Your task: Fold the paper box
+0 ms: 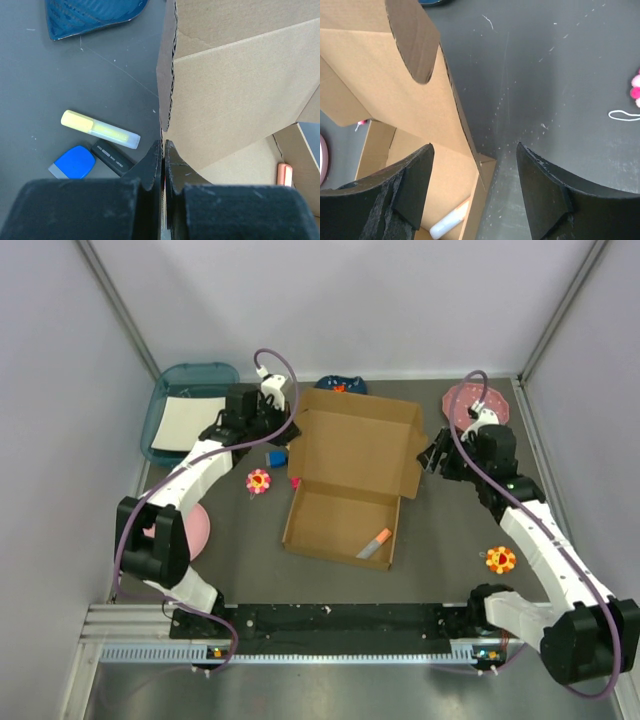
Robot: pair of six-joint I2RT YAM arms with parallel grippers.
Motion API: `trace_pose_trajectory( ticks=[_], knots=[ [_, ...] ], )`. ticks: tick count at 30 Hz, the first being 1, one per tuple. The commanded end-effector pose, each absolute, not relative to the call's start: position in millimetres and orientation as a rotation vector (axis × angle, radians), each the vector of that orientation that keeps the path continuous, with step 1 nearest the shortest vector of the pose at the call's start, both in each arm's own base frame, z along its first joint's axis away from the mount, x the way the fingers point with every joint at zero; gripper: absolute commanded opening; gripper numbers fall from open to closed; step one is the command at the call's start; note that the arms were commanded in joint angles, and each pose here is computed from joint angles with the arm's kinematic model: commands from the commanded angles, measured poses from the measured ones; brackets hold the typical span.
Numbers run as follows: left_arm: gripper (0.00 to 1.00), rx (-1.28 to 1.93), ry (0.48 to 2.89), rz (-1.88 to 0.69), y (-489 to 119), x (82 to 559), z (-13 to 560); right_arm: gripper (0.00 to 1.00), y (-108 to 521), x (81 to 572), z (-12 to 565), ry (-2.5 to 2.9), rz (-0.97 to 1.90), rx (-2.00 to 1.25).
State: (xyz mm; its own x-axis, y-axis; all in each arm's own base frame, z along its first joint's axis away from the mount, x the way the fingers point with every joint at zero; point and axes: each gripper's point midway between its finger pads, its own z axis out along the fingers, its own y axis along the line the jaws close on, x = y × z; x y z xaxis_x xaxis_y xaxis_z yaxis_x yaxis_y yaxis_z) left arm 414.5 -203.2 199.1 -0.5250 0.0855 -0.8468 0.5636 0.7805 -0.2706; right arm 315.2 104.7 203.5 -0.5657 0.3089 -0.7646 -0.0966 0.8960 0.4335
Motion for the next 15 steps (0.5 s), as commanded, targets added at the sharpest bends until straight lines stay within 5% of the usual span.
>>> trace_pose_trajectory(
  ticks=[1,15],
  knots=[
    [0.00,0.465,2.036,-0.658,-204,413,208,0.67,112,345,230,2.001,0.584,0.150],
    [0.00,0.452,2.036,-0.655,-204,412,210,0.55,118,381,238,1.977,0.582,0.152]
  ],
)
